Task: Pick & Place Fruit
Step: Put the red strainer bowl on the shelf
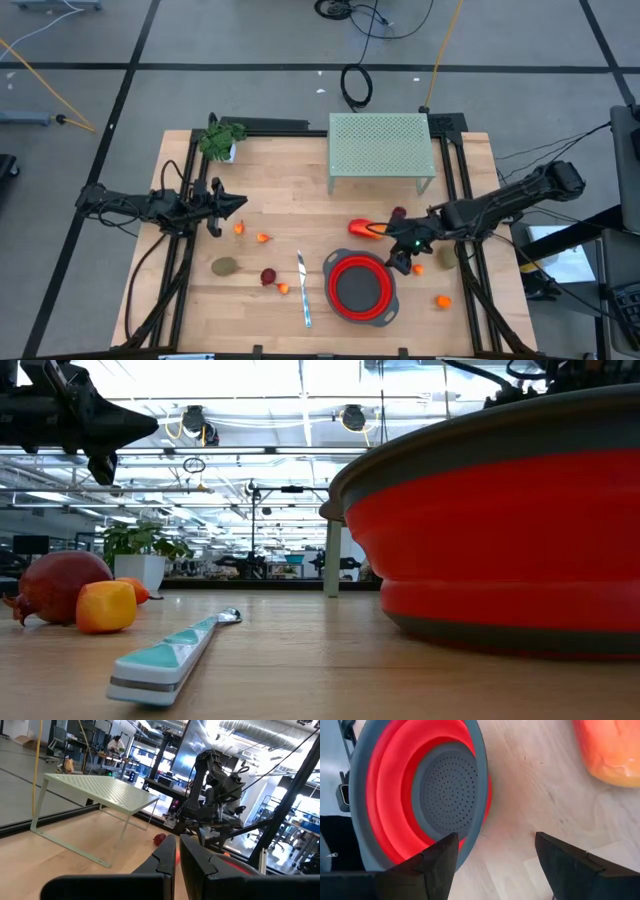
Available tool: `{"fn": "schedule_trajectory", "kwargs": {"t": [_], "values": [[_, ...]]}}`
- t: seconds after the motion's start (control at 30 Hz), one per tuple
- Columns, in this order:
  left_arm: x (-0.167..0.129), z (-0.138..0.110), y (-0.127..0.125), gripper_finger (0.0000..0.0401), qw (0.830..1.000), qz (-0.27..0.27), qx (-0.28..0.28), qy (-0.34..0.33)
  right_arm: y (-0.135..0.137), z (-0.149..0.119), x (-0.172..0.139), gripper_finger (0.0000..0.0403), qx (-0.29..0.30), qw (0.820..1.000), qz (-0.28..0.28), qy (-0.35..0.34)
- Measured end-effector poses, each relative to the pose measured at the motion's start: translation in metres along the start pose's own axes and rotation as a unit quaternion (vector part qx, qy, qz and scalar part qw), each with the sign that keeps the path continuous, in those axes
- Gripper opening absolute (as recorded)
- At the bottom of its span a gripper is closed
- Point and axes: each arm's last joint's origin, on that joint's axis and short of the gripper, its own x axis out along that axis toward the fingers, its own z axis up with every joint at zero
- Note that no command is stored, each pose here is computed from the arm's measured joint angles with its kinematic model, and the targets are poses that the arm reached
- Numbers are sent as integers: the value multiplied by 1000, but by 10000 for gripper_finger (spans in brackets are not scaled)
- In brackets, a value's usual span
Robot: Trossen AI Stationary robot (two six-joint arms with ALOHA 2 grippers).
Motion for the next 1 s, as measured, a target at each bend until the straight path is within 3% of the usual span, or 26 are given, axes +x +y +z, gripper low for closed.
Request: {"fn": "schedule_trajectory", "kwargs": {"t": [0.47, 0.7, 1.0], "values": [[0, 0, 0, 24, 1000, 0, 1, 0, 0, 1, 3, 256, 39, 999, -2, 2], [0, 0, 0, 24, 1000, 0, 1, 1, 3, 5, 13, 256, 39, 999, 8, -5], [0, 0, 0, 24, 1000, 0, 1, 1, -1, 3, 35, 256, 53, 998, -16, 32]]}}
